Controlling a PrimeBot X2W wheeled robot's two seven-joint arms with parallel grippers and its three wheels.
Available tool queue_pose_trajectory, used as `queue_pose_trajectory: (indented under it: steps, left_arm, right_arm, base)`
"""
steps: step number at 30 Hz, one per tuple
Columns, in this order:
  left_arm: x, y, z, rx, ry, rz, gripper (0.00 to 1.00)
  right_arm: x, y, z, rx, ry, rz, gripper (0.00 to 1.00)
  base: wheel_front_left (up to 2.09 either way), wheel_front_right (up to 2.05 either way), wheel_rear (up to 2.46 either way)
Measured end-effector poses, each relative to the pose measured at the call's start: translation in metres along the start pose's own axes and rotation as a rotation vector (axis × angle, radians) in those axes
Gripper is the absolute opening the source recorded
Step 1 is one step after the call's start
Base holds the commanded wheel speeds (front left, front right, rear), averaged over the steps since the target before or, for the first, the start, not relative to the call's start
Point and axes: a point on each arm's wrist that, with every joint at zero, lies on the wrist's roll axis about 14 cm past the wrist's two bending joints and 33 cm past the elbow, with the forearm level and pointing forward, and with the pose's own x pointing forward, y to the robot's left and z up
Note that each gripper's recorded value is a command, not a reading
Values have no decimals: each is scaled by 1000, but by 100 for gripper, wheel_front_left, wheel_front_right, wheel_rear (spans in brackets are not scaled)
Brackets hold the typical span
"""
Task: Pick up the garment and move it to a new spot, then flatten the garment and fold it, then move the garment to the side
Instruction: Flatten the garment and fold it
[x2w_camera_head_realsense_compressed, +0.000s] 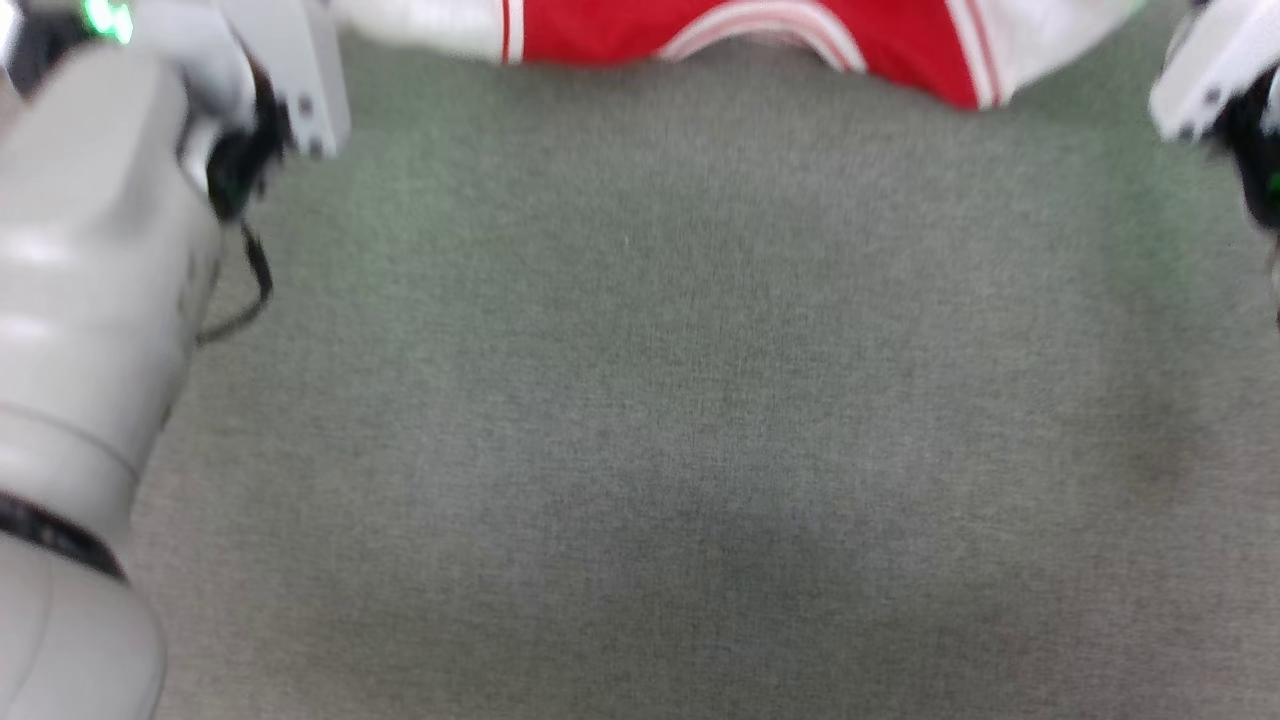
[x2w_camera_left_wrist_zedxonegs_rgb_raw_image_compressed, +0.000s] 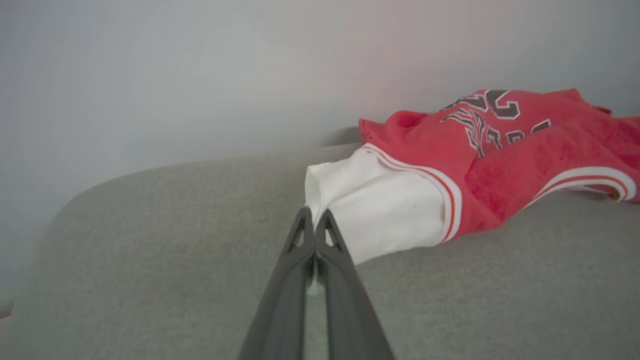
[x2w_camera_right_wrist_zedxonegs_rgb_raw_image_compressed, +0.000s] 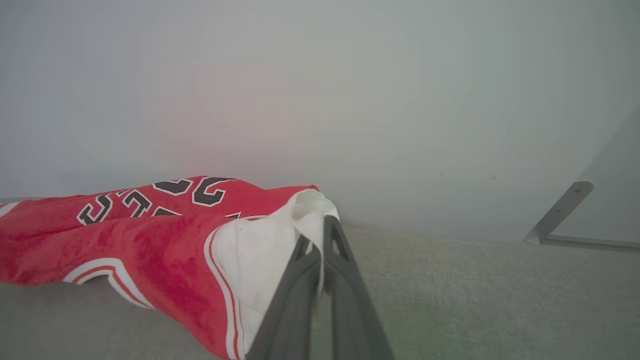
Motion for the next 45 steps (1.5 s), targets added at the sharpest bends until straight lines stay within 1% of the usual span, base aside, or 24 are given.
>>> queue_pose_trajectory:
  steps: [7, 14, 17, 20, 25, 31, 36, 42, 43, 44, 45]
  left_arm:
    - [-45, 11, -44, -19, 113, -2, 0]
    - [-91, 14, -68, -48, 131, -39, 0]
    - [-112, 15, -83, -71, 156, -46, 0]
    - [-136, 18, -102, -98, 196, -27, 0]
    - [-186, 9, -117, -139, 243, -16, 0]
    - [-242, -3, -139, -183, 328, 37, 0]
    - [-264, -14, -162, -198, 384, 41, 0]
    - [-262, -24, -185, -214, 422, 16, 0]
    - [-260, -27, -188, -217, 428, 6, 0]
    - [-258, -30, -192, -217, 434, 0, 0]
    - [-256, -31, -195, -213, 440, -3, 0]
  right_arm:
    - [-61, -10, -46, 39, 235, 26, 0]
    - [-126, -23, -64, 78, 345, 49, 0]
    - [-153, -22, -76, 92, 403, 72, 0]
    - [-180, -21, -90, 96, 470, 91, 0]
    - [-227, -25, -114, 87, 608, 105, 0]
    - [-277, -25, -138, 104, 763, 123, 0]
    - [-303, -21, -155, 122, 826, 108, 0]
    - [-307, -13, -176, 109, 856, 72, 0]
    - [-307, -12, -181, 107, 861, 62, 1]
    - [-308, -12, -186, 99, 875, 54, 12]
    - [-308, -12, -190, 87, 889, 49, 35]
  base:
    - [0, 0, 0]
    - [0, 0, 0]
    - [0, 0, 0]
    - [0, 0, 0]
    - [0, 0, 0]
    - [0, 0, 0]
    - [0, 0, 0]
    - [0, 0, 0]
    - [0, 0, 0]
    - [0, 0, 0]
    - [0, 0, 0]
